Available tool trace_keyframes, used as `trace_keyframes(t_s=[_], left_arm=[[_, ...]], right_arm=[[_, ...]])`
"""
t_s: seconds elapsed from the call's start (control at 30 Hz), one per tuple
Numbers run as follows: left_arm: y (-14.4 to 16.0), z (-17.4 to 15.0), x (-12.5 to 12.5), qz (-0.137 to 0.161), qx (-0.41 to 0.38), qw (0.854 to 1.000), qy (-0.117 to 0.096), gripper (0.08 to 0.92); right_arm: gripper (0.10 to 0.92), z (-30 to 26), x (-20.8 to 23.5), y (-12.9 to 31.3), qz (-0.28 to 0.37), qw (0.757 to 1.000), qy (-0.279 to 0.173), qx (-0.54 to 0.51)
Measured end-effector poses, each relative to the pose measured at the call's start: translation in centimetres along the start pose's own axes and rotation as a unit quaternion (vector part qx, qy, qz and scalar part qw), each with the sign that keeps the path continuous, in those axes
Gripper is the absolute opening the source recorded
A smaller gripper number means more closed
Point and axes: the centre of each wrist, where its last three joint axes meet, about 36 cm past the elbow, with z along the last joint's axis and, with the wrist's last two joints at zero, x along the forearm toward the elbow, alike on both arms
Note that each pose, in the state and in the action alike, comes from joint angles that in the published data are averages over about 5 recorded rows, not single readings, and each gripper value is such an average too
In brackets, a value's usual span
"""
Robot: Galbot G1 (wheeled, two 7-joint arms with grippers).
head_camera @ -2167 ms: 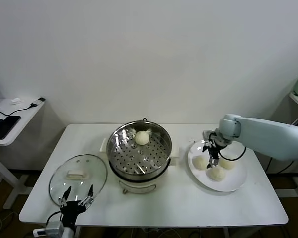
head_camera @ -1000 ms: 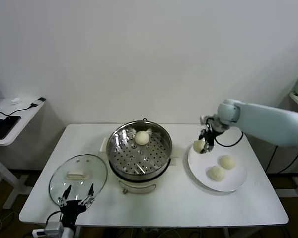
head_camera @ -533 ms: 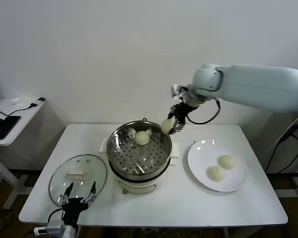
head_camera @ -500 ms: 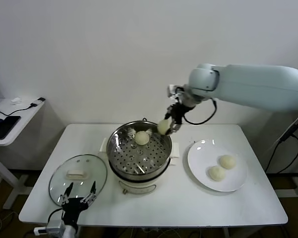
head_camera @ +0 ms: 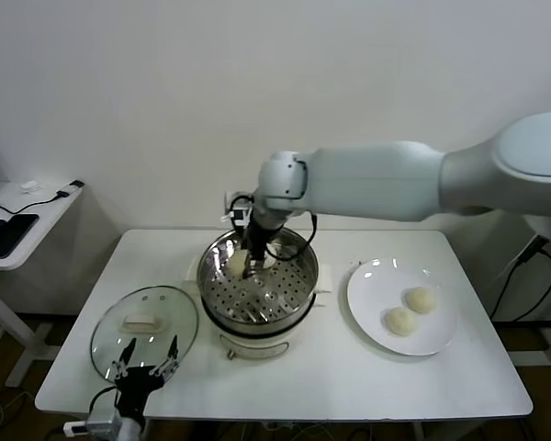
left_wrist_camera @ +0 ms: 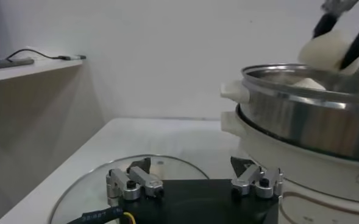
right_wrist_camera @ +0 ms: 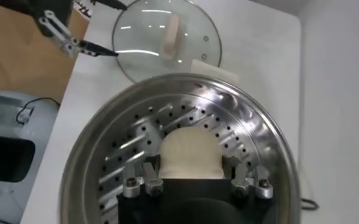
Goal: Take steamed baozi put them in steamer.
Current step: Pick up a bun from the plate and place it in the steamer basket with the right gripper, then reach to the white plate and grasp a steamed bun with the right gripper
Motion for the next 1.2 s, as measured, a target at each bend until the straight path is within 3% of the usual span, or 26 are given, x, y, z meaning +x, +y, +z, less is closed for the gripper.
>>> trace_keyframes(t_s=[0.53,0.7,0.87,1.2], left_arm=[[0.0,0.1,-0.3,0.003,-0.001,1.000,0.001,0.823],[0.0,0.2,-0.3,0.002,-0.002,1.000,0.001,0.823],[0.0,0.0,-0.2,0.002,-0.002,1.000,0.000,0.823],[-0.2,-0.3,0.2,0.004,0.000,1.000,-0.001,0.823]], right_arm=[[0.662,-2.0,-5.7,-0.1,0.012,1.000,0.013,-0.004],[0.725,-2.0,-6.0,-0.2,0.014,1.000,0.013,-0.004],[0.815,-1.6,-5.5,-0.5,0.010,1.000,0.013,0.002],[0.823,2.8,0.8,-2.5,0.004,1.000,0.005,0.028]])
